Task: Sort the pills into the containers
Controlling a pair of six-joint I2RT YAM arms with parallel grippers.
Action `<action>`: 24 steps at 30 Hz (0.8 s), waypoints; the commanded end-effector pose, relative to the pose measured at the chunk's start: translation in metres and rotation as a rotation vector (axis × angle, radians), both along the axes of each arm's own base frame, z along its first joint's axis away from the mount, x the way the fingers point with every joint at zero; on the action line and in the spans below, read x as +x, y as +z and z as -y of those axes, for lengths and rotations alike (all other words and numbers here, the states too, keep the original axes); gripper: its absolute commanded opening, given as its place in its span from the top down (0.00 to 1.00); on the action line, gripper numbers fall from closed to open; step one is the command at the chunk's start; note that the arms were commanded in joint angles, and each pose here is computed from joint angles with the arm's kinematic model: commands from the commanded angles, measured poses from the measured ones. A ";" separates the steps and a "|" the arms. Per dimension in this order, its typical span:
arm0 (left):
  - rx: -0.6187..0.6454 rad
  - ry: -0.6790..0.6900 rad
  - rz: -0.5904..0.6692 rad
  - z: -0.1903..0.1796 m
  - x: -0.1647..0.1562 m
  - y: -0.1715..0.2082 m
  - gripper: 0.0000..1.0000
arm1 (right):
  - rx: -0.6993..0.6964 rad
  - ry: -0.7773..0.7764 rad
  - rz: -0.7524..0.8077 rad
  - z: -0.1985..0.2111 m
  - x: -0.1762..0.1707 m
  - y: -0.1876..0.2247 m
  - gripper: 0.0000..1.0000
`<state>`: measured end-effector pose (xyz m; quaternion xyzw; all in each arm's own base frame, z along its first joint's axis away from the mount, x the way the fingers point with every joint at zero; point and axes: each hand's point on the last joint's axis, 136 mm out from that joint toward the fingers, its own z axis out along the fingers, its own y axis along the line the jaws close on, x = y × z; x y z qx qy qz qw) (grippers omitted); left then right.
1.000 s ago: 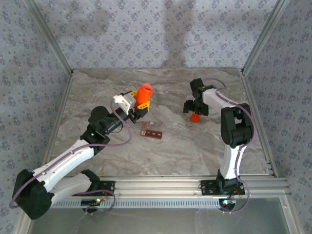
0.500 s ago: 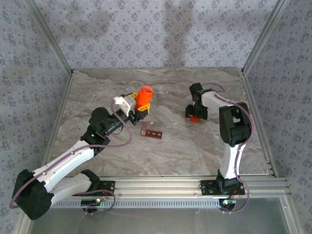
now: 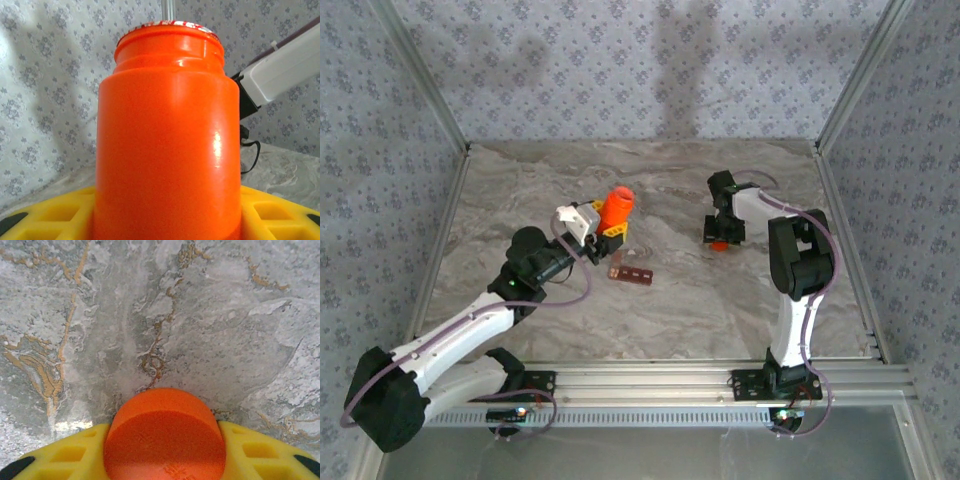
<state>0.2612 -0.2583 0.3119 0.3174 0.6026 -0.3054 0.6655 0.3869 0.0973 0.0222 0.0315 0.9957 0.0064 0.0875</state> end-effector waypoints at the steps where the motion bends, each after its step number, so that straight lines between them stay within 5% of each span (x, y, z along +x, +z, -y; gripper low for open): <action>1: -0.038 -0.023 0.036 -0.001 -0.008 0.010 1.00 | 0.004 0.024 -0.004 -0.004 -0.006 0.000 0.58; 13: -0.011 -0.006 -0.007 0.001 0.007 -0.027 1.00 | 0.155 0.136 0.177 -0.053 -0.001 0.096 0.59; 24: 0.004 -0.049 -0.051 0.016 0.040 -0.055 1.00 | 0.493 0.331 0.301 -0.111 -0.011 0.214 0.60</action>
